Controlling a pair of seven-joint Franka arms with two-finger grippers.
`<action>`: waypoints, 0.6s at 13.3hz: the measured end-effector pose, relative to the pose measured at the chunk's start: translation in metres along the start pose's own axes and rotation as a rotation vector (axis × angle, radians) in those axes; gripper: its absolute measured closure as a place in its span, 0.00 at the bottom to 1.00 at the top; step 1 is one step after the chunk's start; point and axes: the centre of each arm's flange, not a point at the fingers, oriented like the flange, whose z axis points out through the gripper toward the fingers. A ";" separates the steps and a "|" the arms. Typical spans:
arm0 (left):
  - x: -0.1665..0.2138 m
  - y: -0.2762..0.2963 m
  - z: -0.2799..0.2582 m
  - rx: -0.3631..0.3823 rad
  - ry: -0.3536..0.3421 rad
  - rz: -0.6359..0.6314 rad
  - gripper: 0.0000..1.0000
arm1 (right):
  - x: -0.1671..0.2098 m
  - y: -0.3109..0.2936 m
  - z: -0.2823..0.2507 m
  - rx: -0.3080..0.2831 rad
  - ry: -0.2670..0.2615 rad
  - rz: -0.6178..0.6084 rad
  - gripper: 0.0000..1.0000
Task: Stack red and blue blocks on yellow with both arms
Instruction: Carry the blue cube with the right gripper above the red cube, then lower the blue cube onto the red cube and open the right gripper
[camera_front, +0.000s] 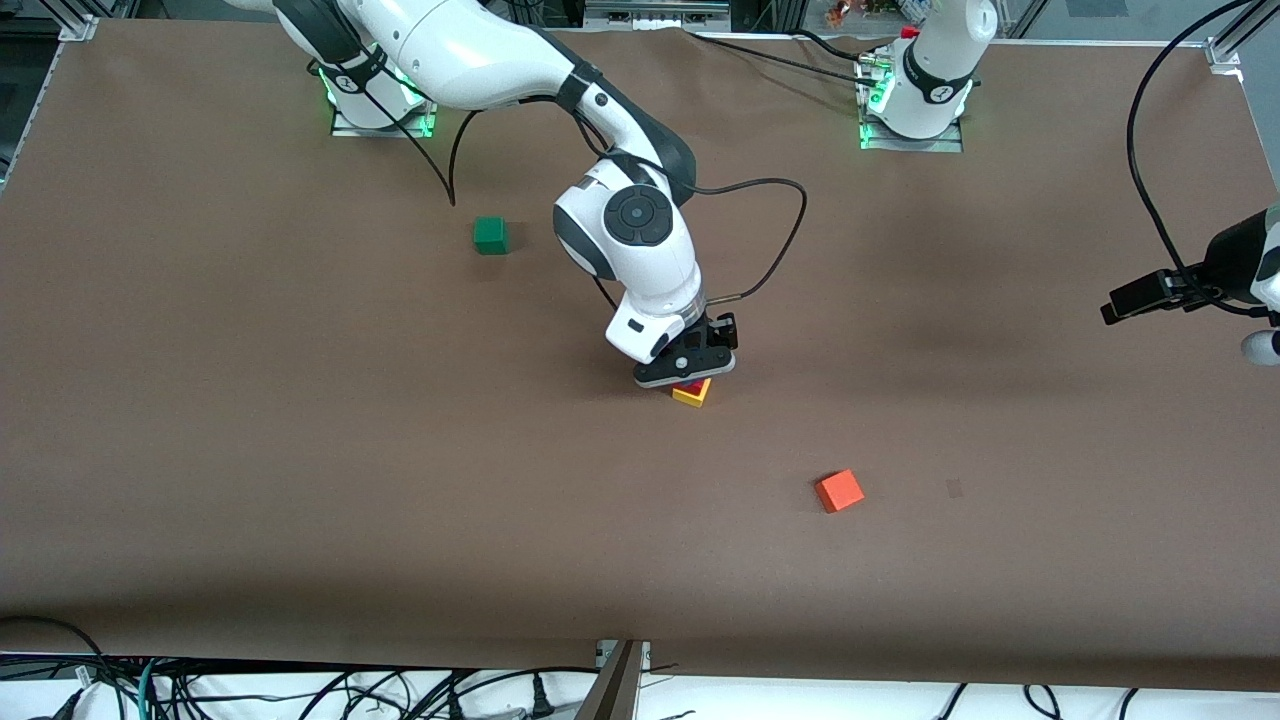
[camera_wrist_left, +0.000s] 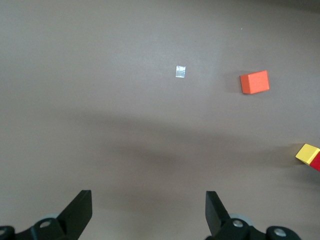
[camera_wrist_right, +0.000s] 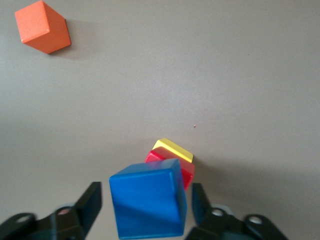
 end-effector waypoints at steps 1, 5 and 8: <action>0.000 0.000 0.000 0.000 0.000 0.000 0.00 | 0.001 0.000 -0.001 -0.001 0.003 0.001 0.01; 0.000 0.000 0.000 0.000 0.000 0.001 0.00 | 0.003 -0.003 -0.008 0.001 0.015 0.005 0.00; 0.000 0.001 0.000 0.000 0.001 0.001 0.00 | 0.017 0.007 -0.042 -0.034 0.005 0.025 0.00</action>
